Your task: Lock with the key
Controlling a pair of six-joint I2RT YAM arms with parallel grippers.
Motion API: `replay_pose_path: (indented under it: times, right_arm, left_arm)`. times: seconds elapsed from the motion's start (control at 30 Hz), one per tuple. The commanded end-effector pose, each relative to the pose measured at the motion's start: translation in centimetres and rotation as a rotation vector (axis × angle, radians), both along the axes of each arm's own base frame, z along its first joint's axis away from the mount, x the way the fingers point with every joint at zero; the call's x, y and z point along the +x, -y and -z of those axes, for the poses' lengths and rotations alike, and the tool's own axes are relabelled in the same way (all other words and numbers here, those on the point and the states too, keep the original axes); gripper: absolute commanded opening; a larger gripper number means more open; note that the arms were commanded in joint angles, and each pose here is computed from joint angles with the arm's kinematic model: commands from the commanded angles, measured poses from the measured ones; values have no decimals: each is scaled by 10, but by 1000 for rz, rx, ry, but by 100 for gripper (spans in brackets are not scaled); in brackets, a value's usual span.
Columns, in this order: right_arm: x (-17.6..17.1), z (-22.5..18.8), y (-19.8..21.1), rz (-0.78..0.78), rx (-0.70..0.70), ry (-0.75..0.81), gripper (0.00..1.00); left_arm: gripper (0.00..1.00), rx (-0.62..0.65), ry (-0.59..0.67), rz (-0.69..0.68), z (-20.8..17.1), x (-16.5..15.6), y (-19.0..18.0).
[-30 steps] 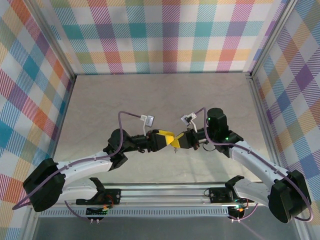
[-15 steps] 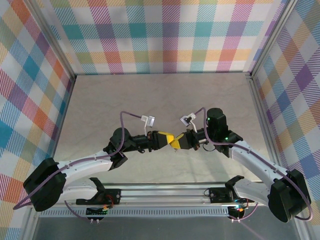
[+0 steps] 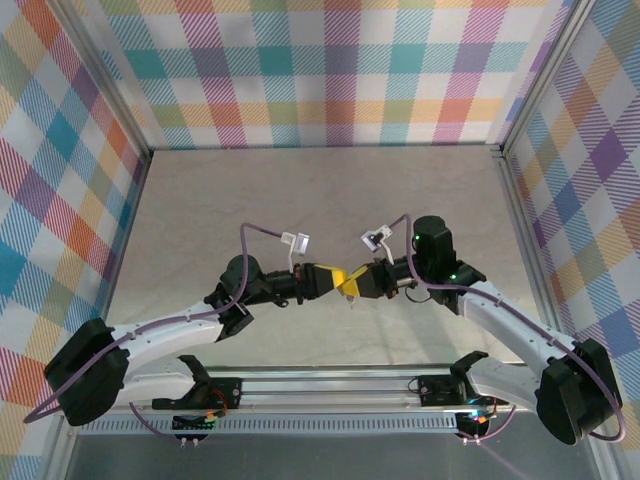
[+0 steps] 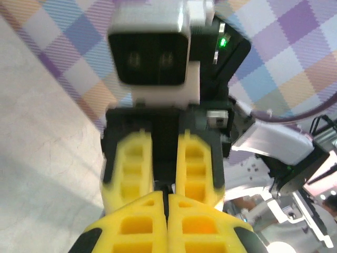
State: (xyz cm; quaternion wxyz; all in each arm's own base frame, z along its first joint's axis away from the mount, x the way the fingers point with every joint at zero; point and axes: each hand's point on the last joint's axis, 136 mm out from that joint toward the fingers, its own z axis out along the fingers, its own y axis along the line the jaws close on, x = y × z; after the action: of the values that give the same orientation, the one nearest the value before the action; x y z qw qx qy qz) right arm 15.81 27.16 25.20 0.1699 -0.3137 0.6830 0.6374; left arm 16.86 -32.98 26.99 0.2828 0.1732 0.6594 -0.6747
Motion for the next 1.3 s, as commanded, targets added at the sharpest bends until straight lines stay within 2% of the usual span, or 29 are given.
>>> replay_pose_path:
  times: [0.0,0.07,0.2,0.47,0.9,1.13,1.27]
  right_arm:
    - [37,-11,6,185,-13,111,27]
    - [36,-10,8,201,-19,121,37]
    - [34,-1,11,220,-25,120,49]
    - [11,14,14,153,43,106,58]
    - [-7,15,13,145,89,173,57]
    - [-5,23,7,131,80,155,46]
    - [-4,26,3,126,77,149,45]
  left_arm:
    - [0,36,29,125,6,-30,-5]
    - [0,29,23,101,5,-22,-8]
    - [0,16,24,70,0,-14,-12]
    - [0,14,23,-15,-3,6,-17]
    - [0,-24,-6,-32,-6,28,-5]
    - [0,-40,-11,-40,-8,30,-5]
    - [0,-44,-10,-41,-9,30,-5]
